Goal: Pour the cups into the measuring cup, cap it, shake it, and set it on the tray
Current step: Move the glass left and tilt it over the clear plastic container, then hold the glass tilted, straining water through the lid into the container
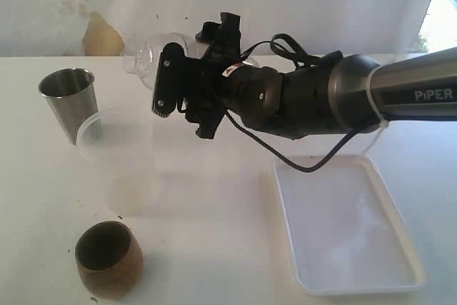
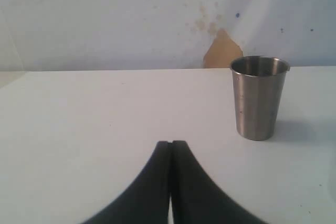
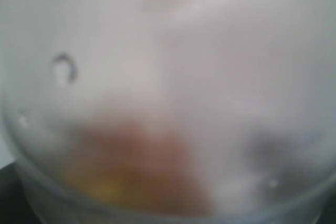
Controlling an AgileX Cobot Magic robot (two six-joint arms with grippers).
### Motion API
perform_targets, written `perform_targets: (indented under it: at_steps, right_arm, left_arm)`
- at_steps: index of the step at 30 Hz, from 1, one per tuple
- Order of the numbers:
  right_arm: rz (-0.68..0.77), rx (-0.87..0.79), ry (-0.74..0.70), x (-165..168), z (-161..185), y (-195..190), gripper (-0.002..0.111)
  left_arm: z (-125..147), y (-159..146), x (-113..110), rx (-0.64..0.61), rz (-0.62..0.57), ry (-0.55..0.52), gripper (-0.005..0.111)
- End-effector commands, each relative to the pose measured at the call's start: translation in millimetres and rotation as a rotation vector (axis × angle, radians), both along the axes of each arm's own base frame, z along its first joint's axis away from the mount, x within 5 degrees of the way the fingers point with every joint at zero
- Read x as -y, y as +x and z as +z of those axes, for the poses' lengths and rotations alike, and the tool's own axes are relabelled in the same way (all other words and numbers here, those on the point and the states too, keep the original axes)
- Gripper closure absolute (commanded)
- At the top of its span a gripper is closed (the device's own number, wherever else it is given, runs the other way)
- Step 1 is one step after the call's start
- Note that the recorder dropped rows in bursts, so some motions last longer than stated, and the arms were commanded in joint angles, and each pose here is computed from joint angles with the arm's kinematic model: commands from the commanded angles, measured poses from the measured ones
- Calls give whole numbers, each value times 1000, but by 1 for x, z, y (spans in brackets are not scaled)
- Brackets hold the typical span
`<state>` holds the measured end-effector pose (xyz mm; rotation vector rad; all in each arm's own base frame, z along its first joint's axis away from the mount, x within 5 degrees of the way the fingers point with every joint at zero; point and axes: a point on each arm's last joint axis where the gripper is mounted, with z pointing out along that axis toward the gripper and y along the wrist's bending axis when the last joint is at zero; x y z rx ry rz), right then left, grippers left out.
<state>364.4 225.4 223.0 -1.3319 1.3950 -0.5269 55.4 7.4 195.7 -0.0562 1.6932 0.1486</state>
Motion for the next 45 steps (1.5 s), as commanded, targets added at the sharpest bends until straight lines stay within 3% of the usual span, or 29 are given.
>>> perform_targets:
  at_steps: [1, 45]
  right_arm:
    - [-5, 130, -74, 3, 18, 3, 108]
    - [44, 312, -343, -5, 25, -1, 108]
  left_arm:
    - [-1, 0, 0, 6, -4, 1, 107]
    - [-1, 0, 0, 6, -4, 1, 107]
